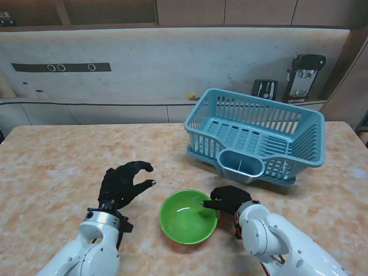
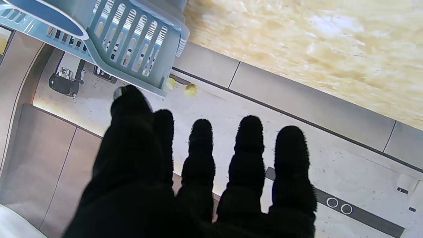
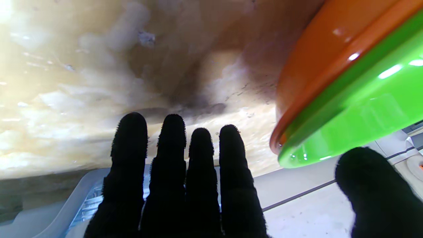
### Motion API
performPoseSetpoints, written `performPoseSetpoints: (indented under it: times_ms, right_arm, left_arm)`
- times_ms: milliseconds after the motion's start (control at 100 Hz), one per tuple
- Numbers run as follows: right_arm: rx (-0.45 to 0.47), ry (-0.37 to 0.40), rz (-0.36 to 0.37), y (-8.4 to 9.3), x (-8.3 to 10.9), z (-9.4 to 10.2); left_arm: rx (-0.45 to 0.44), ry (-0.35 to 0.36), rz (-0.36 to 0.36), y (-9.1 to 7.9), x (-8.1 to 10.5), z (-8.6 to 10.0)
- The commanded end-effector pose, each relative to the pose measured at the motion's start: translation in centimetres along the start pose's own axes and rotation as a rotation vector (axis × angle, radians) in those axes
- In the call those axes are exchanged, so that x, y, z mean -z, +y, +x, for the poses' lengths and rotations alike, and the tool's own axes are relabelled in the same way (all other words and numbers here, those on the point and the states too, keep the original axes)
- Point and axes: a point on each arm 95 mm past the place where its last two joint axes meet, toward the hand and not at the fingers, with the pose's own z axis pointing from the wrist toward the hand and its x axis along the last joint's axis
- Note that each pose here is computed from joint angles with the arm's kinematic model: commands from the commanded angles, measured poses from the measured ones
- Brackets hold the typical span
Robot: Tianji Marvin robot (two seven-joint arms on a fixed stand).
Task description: Stack bowls and put them on the dishrack
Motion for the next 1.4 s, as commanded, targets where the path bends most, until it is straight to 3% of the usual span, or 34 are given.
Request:
performPoseSetpoints:
  times_ms: [0, 680, 1060, 1390]
  right_arm:
    - [-0.005, 0.000, 0.029, -0.6, -0.4, 0.4]
    - [-0.003, 0.037, 0.113, -2.0, -2.4, 1.9]
    - [-0.130, 0.053, 0.048, -1.8, -2.4, 1.7]
    - [-0.178, 0.084, -0.019, -1.5, -1.8, 1.8]
  left_arm:
    - [-0.001, -0.007, -0.015, 0.1, 0.0, -0.1]
    - [0.005, -0.006, -0.016, 0.3, -0.1, -0.2]
    - [0.004, -0.010, -0.012, 0.3, -0.1, -0.3]
    - [0.003, -0.013, -0.007, 0.2, 0.0, -0.4]
